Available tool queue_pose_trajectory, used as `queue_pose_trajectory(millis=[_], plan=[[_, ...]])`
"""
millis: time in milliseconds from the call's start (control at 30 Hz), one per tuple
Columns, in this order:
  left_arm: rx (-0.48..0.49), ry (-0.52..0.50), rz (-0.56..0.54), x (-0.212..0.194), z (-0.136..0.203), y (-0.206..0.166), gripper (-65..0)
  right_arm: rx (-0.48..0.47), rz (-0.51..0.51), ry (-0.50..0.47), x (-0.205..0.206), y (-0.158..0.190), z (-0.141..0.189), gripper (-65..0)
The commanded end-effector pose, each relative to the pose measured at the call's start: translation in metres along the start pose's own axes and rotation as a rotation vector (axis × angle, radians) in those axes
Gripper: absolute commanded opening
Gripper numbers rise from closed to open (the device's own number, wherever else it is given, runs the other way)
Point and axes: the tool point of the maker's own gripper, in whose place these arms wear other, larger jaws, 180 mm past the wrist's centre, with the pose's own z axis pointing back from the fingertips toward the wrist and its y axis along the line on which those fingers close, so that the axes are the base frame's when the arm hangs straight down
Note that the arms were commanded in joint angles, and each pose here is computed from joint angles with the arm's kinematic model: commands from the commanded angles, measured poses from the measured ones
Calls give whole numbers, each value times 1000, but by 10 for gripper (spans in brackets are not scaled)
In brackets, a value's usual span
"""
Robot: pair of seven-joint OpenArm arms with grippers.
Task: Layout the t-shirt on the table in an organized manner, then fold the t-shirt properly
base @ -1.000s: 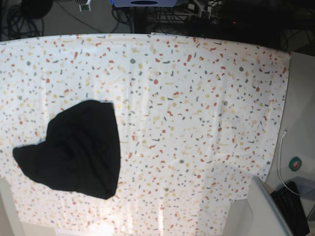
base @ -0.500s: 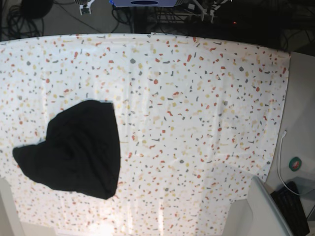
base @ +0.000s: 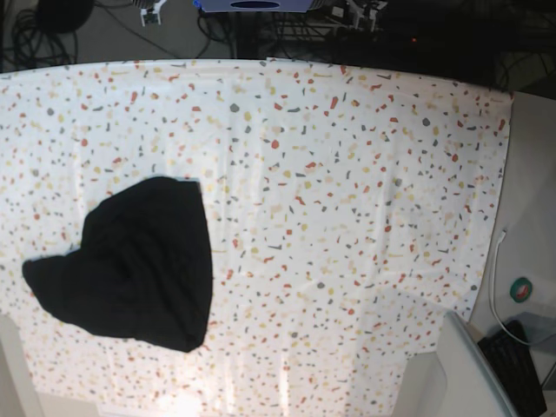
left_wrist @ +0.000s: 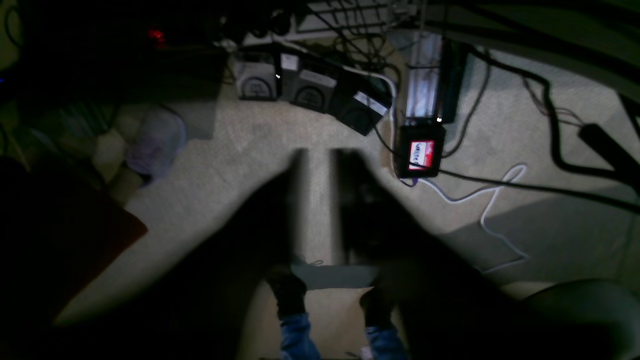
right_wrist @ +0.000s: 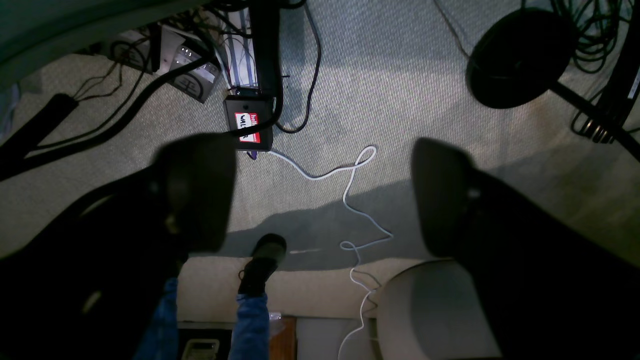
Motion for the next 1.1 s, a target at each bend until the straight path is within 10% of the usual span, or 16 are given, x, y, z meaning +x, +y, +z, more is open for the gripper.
queue_pose_trajectory(millis=[0,167,267,300,567,1067], plan=[[7,0,-7,-6,2,3,-377,-2,-2,9,-6,0,1,-123],[5,-26,-9,-2,4,2,-406,-2,-5,9,-6,0,1,-395],[5,-24,-9,-3,4,2,-545,-3,-9,10,-7,0,1,-650],[5,-24,-9,-3,4,2,-648,-3,-9,13,-9,0,2,-650],[18,-25,-17,-8,7,11,-650,-3,0,33,-29,-1,6,-650],[8,-457,-110,-33,91,31,-650,-3,9,-163,-87,1,77,-650]])
